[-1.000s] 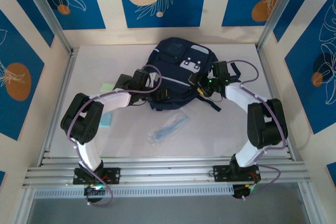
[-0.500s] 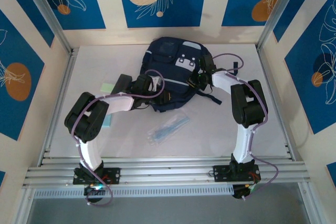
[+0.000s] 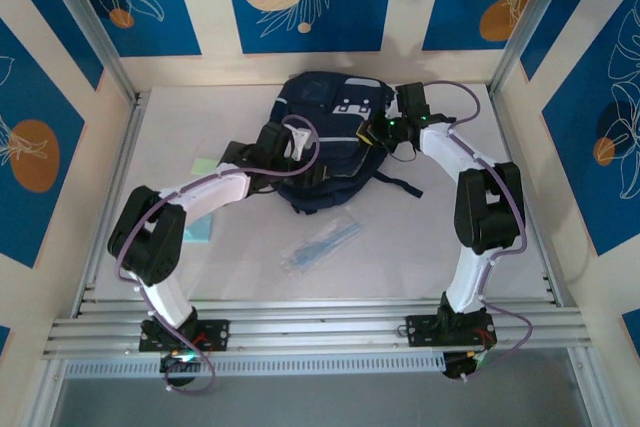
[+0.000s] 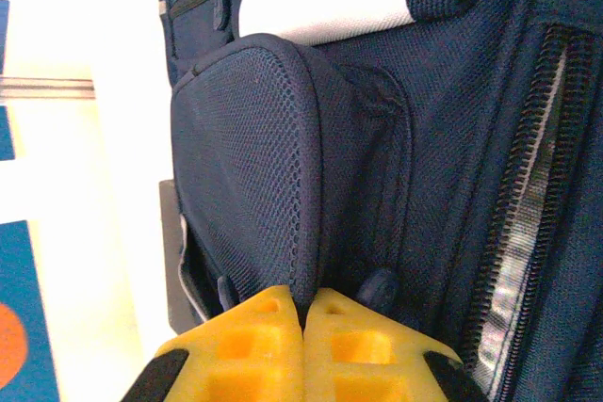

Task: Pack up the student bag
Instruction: Unzip the student bag at the top-center of the table.

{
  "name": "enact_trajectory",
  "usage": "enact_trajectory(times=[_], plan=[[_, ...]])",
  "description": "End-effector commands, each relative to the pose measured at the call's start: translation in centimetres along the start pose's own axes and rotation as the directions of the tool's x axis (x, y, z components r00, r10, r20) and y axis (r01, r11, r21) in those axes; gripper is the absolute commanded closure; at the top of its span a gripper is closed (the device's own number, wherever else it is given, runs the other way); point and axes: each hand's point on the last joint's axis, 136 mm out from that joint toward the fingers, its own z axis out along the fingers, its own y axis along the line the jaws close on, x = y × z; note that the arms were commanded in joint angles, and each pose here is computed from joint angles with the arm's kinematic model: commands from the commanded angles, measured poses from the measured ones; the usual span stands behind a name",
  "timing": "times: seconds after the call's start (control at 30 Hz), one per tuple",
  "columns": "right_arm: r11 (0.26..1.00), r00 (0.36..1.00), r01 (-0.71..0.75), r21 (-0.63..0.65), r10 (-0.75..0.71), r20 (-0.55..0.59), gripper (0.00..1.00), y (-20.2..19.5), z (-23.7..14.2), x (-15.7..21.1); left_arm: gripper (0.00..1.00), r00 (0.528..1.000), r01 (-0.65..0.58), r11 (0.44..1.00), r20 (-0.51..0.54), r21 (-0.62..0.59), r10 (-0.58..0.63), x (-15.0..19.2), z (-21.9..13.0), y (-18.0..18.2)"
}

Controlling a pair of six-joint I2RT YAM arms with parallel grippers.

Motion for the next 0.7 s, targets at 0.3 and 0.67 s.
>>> enact_trajectory(times=[0.3,0.67], plan=[[0.982,1.000,0.021,-0.188,-0.023,-0.010,1.00,5.6,-3.0,-1.1,0.50,0.990,-0.051,0.998,-0.131,-0.022,0.048,2.9,2.4,-0.3],[0.980,1.000,0.015,-0.196,-0.019,-0.016,1.00,5.6,-2.8,-1.2,0.41,0.987,0.034,0.999,-0.156,0.032,-0.029,3.7,4.9,-1.0]])
